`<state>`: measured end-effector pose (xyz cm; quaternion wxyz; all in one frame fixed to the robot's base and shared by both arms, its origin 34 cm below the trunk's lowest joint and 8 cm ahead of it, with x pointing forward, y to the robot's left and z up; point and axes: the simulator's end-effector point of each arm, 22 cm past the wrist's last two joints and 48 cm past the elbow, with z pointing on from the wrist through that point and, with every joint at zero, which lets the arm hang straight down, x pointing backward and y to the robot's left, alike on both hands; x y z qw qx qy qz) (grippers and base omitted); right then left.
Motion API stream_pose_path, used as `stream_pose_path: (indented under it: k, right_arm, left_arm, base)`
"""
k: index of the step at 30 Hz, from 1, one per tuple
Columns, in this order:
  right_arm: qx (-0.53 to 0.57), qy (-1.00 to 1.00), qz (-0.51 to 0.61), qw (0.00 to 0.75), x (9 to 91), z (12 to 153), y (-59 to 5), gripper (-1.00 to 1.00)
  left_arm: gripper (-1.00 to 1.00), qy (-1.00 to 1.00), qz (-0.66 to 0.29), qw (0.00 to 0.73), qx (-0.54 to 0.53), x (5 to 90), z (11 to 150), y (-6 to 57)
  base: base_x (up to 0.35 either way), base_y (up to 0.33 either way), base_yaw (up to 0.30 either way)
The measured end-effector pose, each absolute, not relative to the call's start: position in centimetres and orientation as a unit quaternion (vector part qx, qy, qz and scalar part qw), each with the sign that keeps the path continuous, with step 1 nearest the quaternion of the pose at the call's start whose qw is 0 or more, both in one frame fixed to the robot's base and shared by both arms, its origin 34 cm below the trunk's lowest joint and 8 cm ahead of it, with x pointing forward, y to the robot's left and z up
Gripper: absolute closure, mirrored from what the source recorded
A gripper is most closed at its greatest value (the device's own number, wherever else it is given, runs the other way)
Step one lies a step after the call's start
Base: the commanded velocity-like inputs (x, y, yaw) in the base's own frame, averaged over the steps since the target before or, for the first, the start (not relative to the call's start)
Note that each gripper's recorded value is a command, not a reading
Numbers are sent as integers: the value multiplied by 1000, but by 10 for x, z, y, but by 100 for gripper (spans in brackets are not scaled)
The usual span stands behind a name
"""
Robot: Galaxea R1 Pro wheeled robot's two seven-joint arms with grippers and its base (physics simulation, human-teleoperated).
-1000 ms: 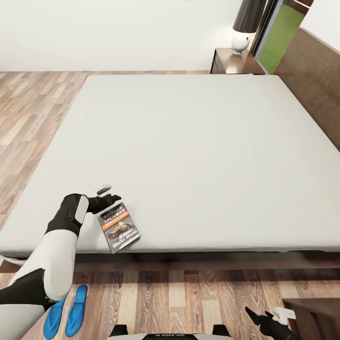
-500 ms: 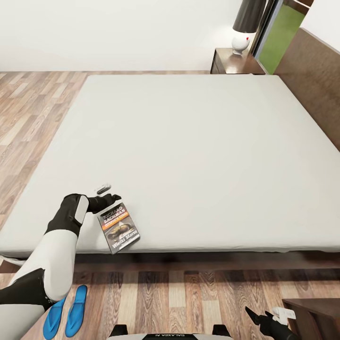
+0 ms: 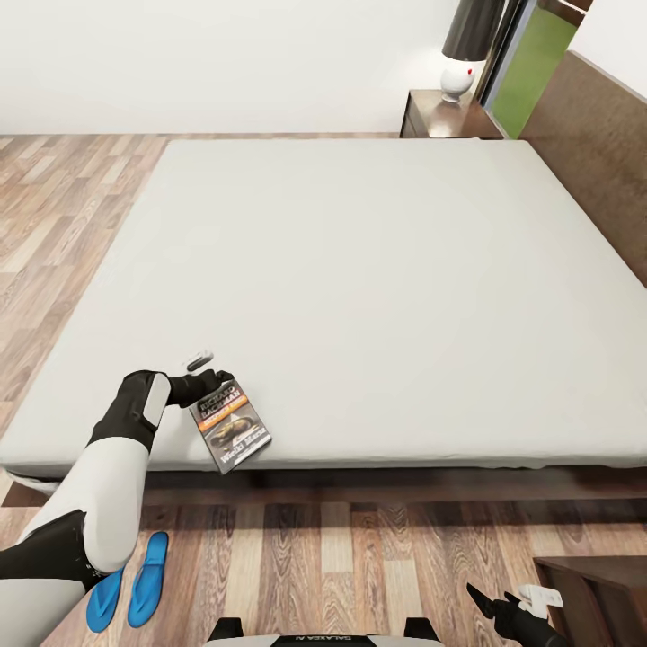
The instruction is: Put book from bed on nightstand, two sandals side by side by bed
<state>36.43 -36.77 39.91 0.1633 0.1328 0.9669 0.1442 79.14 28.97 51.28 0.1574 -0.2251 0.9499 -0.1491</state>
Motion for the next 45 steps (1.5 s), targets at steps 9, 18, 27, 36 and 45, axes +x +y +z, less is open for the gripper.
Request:
stream_pose_path:
  k: [9,18,27,36,45]
  right_arm:
    - [133,967,144,163,364,399,-368,-100]
    - [133,967,144,163,364,399,-368,-100]
    - [133,967,144,163,364,399,-368,-100]
    - [133,967,144,163,364,399,-368,-100]
    - [133,967,144,163,364,399,-368,-100]
  left_arm:
    - [-100,950,-149,157,-225,791,513,290]
    - [-100,950,-150,157,-226,792,513,289]
    - [-100,950,-151,160,-222,794,515,284]
    - [-100,950,-151,160,-222,794,515,284]
    - [-100,949,-155,156,-224,792,513,281]
  base:
    - [0,0,0]
    - [-46,0,0]
    - [-29,0,0]
    - [0,0,0]
    - [-66,0,0]
